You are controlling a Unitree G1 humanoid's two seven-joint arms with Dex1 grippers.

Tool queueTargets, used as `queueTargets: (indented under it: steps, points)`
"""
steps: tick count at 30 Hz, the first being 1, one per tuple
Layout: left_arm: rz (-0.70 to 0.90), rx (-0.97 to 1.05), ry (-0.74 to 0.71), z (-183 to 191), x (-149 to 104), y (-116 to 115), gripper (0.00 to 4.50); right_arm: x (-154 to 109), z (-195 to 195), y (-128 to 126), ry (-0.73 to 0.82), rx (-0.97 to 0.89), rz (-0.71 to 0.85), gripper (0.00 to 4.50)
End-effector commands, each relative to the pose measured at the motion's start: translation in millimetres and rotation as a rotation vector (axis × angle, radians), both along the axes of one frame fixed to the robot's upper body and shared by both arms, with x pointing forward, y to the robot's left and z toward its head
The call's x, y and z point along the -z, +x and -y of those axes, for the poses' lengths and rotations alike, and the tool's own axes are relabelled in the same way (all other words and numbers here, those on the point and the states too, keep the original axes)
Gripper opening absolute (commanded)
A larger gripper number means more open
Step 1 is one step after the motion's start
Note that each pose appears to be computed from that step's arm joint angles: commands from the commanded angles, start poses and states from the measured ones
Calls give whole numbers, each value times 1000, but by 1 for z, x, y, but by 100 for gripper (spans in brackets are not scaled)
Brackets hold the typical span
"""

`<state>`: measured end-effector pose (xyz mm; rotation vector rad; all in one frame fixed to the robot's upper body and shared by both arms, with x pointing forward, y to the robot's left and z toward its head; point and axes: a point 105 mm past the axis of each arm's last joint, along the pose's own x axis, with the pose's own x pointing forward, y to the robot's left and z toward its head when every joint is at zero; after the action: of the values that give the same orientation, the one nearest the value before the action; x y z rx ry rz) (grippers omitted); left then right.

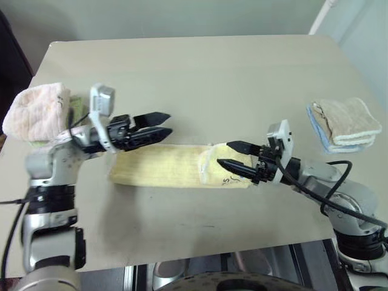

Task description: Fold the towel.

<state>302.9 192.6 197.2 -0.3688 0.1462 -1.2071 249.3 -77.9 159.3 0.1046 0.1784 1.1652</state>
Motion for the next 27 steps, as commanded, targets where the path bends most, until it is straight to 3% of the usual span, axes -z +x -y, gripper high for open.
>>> queueTargets:
  steps: [1, 4, 10, 13, 20, 27]
  points:
    - [-24, -72, -18, -27, -13, -9, 450, -12, -7, -8, 19, -73, 38, 445]
    - [-77, -128, -8, -42, -8, -15, 450, -11, -9, -7, 20, -86, 31, 445]
    - [-272, -328, 110, -87, 29, -42, 450, -1, -27, -5, -45, -179, 63, 445]
    - [-429, -417, 131, -99, 43, -54, 450, 6, -39, 8, -86, -155, 96, 445]
    - [-656, -570, 149, -121, 58, -70, 450, 16, -48, 20, -140, -138, 142, 445]
    - [-785, -636, 122, -131, 70, -78, 450, 11, -49, 18, -135, -153, 161, 445]
